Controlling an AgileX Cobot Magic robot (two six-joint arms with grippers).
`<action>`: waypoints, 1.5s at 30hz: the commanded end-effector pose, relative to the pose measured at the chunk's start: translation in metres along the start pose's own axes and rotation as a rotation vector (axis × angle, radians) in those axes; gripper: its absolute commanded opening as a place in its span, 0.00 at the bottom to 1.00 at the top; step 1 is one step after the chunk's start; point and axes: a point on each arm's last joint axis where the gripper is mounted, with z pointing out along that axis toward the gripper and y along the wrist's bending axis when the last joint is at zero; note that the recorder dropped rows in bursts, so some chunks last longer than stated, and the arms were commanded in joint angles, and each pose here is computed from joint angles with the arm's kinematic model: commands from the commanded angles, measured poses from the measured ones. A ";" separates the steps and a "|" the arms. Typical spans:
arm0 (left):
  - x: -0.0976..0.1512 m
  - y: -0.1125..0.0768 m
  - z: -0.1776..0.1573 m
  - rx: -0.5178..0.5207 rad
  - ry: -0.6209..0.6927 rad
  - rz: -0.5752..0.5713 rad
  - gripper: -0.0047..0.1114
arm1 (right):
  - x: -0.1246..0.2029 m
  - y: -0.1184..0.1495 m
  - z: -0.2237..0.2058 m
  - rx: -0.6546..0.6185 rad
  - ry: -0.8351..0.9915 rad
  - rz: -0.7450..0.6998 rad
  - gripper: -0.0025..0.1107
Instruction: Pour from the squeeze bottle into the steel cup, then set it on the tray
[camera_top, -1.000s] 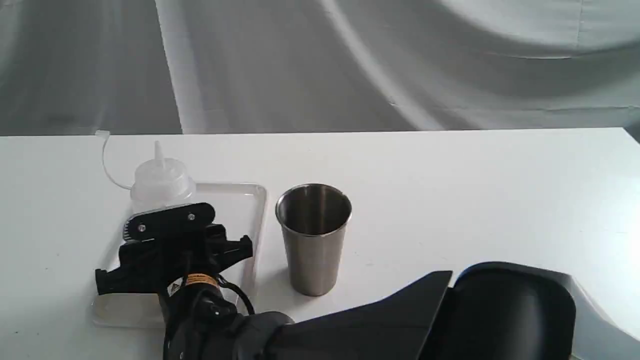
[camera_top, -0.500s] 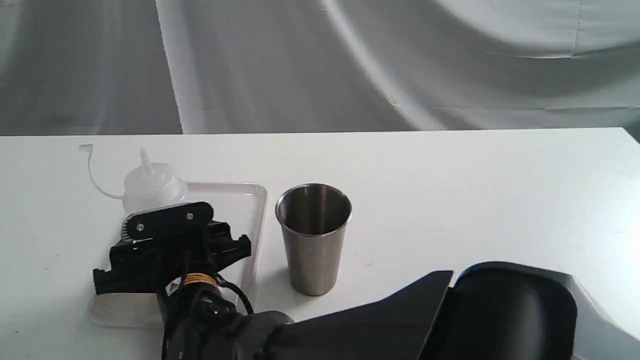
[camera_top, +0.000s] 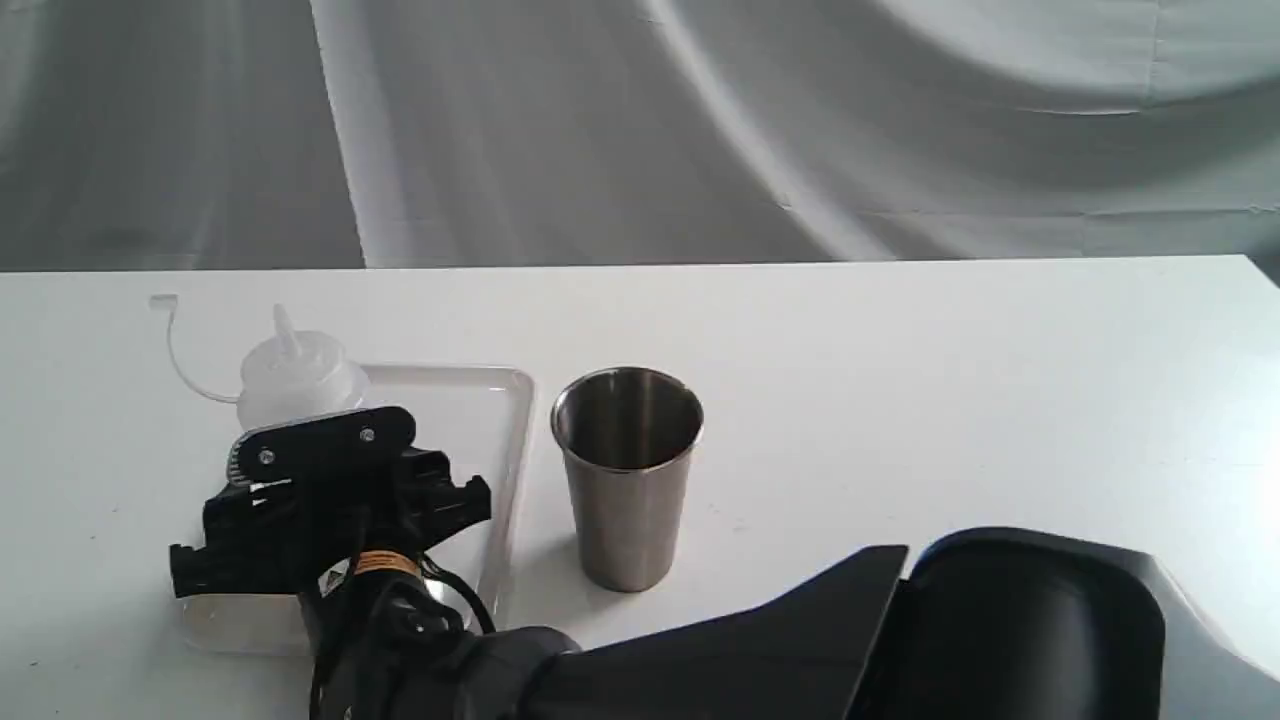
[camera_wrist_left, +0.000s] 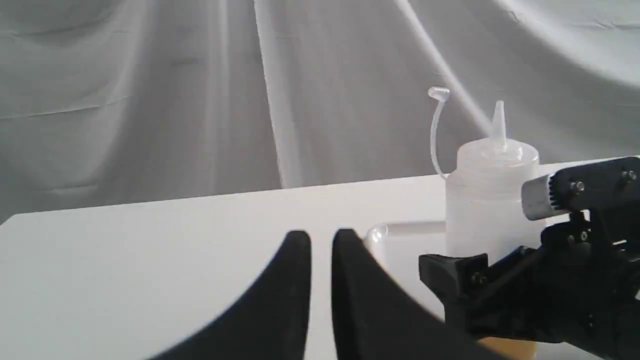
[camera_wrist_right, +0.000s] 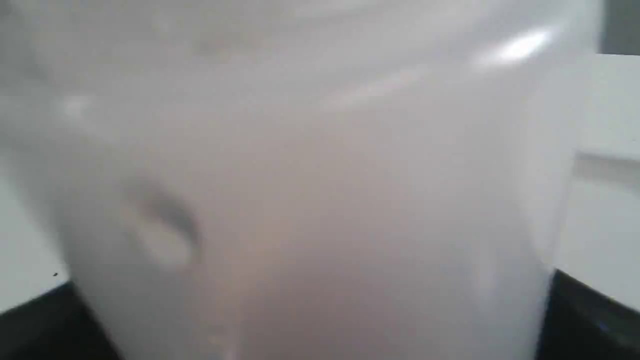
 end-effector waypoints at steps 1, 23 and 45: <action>0.001 0.000 0.000 0.005 -0.002 -0.001 0.11 | -0.006 0.005 -0.002 -0.027 0.011 -0.025 0.73; 0.001 0.000 0.000 0.005 -0.002 -0.004 0.11 | -0.016 -0.002 -0.017 -0.012 0.035 -0.048 0.95; 0.001 0.000 0.000 0.005 -0.002 -0.004 0.11 | -0.035 -0.001 -0.065 -0.084 0.069 -0.134 0.95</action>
